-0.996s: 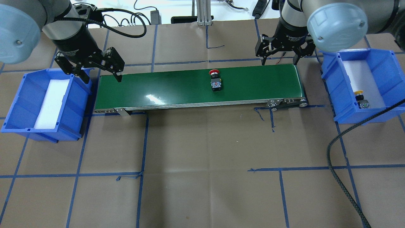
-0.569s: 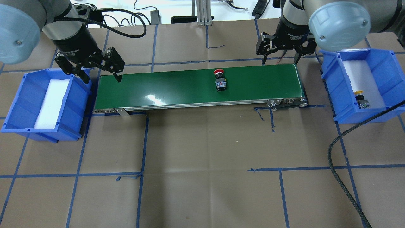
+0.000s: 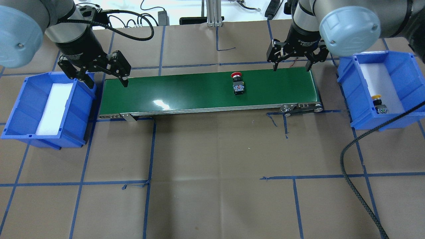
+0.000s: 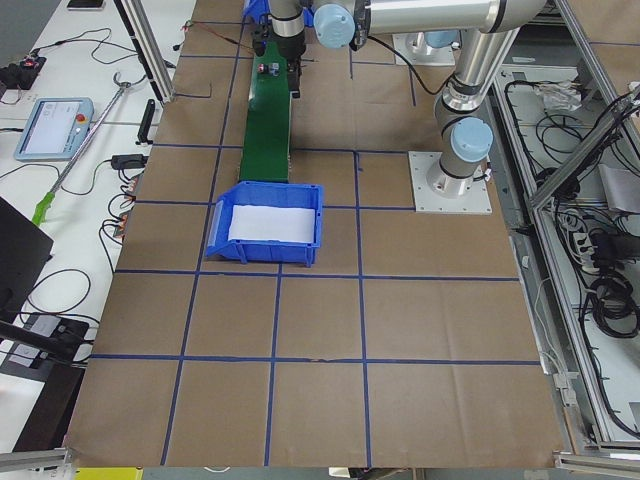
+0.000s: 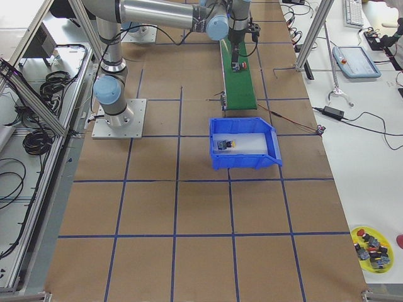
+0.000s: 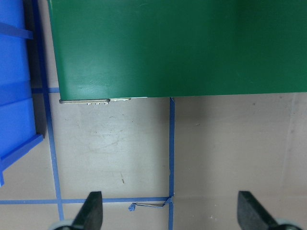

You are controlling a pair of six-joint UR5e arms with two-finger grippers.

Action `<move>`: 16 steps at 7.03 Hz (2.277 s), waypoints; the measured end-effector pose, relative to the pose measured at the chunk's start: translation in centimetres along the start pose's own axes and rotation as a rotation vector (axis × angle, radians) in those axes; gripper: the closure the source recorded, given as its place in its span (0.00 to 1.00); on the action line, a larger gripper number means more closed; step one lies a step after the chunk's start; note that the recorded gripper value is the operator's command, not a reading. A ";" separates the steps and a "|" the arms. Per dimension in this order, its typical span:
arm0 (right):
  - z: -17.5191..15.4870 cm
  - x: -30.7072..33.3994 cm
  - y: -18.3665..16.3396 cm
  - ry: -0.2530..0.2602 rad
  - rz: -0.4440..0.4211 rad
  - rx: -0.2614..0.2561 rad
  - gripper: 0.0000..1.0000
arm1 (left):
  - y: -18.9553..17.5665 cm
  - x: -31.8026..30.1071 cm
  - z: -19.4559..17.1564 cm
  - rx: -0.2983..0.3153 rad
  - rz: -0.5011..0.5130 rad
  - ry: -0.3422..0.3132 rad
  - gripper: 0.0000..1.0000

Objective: Transport two buttons from left to right
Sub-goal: 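Raise the right gripper and move it back above the conveyor, then lower the right gripper onto the red button and grasp it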

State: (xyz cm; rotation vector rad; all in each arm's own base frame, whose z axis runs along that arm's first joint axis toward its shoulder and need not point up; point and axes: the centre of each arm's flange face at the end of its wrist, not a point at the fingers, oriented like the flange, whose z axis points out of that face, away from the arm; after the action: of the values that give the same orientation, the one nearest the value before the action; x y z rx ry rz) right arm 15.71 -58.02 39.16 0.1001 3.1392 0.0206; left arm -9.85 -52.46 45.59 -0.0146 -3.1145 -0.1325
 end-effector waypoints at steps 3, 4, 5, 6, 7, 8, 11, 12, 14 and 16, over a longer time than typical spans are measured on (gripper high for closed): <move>4.5 -0.5 -3.2 -0.011 -0.002 0.031 0.01 | 0.0 0.0 0.0 -0.001 0.000 0.000 0.00; 5.6 -0.8 -3.9 -0.020 -0.003 0.042 0.01 | 0.0 0.0 0.1 -0.001 0.000 0.000 0.00; 6.6 -1.3 -4.6 -0.033 -0.001 0.057 0.01 | 0.0 0.0 0.0 -0.001 0.000 0.000 0.00; 7.6 -2.1 -5.3 -0.045 0.004 0.069 0.01 | 0.0 0.0 0.0 0.000 0.000 0.000 0.00; 8.5 -2.9 -5.7 -0.053 0.008 0.073 0.01 | 0.0 0.0 0.0 0.000 0.000 0.000 0.00; 9.2 -3.7 -5.7 -0.056 0.013 0.075 0.01 | 0.0 0.0 0.0 0.001 0.000 0.000 0.00; 10.8 -4.4 -5.5 -0.053 0.024 0.054 0.01 | -0.1 0.0 0.0 0.001 0.000 0.001 0.00; 11.6 -4.4 -5.2 -0.051 0.024 0.040 0.04 | -0.1 0.0 -0.1 0.001 0.000 0.000 0.00; 14.1 -4.0 -4.3 -0.040 0.017 -0.006 0.54 | -0.1 0.0 0.0 0.000 0.000 0.001 0.00; 14.4 -3.6 -4.1 -0.025 0.013 -0.017 0.93 | -0.1 0.0 -0.1 0.001 0.000 0.000 0.00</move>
State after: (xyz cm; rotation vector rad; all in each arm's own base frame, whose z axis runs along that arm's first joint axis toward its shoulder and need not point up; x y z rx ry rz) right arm 19.02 -62.14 24.73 0.1199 3.1126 0.0450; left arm -9.84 -52.60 45.64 -0.0146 -3.1145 -0.1304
